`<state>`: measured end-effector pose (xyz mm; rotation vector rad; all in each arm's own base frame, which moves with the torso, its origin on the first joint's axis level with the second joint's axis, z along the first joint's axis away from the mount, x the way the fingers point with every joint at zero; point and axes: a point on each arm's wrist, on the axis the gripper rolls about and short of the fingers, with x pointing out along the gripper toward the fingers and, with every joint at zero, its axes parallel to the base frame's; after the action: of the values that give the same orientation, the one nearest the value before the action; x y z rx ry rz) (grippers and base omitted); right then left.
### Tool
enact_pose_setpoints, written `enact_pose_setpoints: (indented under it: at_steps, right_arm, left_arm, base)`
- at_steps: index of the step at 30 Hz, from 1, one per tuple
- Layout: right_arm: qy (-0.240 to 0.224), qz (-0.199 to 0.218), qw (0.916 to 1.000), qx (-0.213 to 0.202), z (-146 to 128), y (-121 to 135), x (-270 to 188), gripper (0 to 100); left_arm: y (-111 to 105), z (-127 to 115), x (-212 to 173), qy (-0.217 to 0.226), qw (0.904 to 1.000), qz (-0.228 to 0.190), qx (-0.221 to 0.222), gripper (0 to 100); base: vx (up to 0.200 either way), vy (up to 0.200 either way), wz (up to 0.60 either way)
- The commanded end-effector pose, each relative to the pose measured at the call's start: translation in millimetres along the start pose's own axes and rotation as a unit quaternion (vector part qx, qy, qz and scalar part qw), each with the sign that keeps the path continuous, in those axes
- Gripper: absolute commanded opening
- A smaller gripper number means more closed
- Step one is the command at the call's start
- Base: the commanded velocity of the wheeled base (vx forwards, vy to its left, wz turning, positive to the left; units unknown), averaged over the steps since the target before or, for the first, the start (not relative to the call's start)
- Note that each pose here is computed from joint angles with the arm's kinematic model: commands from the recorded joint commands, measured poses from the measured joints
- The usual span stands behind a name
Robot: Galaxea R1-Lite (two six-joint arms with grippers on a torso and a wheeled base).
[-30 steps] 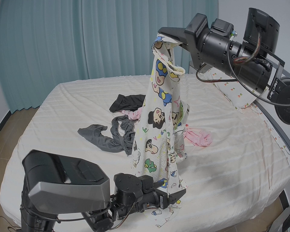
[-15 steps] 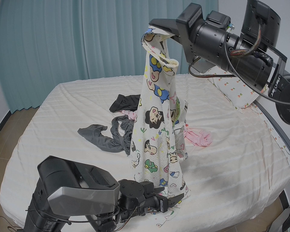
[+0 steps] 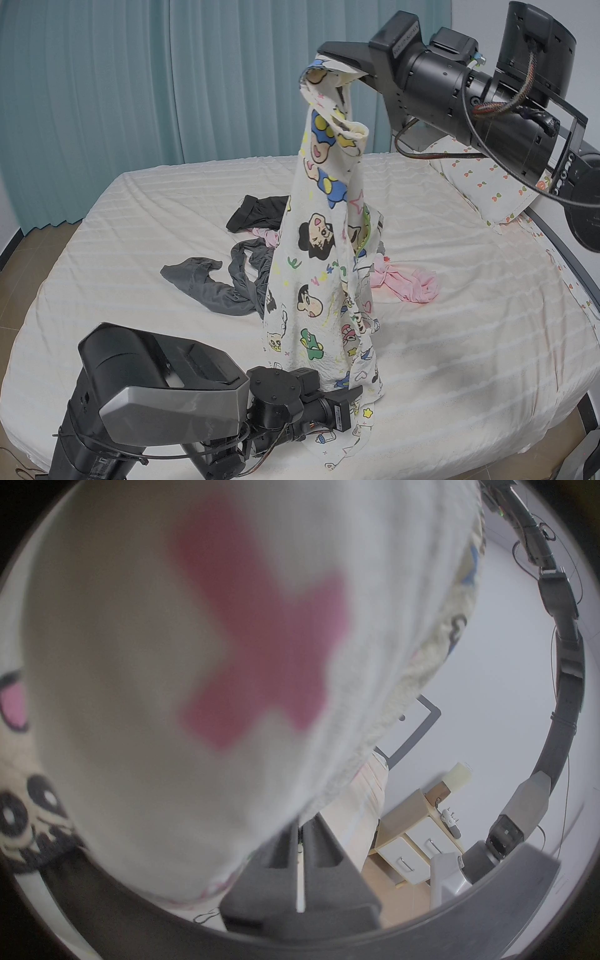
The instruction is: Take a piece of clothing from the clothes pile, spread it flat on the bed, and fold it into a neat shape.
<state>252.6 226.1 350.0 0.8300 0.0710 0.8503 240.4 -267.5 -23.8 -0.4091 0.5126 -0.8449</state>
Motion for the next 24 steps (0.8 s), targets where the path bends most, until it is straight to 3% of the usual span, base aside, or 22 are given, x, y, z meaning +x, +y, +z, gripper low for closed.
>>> enact_pose_setpoints:
  at_steps: [1,9,15,24]
  right_arm:
    - [-0.024,-0.04,0.9988,-0.011,19.3,-25.3,-7.8,0]
    - [-0.04,-0.095,0.9945,-0.02,32.7,-58.3,-19.7,0]
    - [-0.038,-0.102,0.9938,-0.021,32.3,-61.1,-23.7,0]
    - [-0.045,-0.098,0.9938,-0.029,36.6,-56.8,-24.7,0]
  left_arm:
    - [-6.6,16.4,-17.7,-0.022,0.9998,0.003,-0.004,0]
    - [-18.7,51.8,-78.8,-0.053,0.9985,0.014,-0.002,0]
    - [-26.8,75.9,-134.9,-0.093,0.9956,0.014,-0.001,0]
    - [-6.7,116.4,-176.8,-0.195,0.9765,0.078,0.049,0]
  base:
    - [0.0,0.0,0.0]
    - [0.0,0.0,0.0]
    - [0.0,0.0,0.0]
    - [0.0,0.0,0.0]
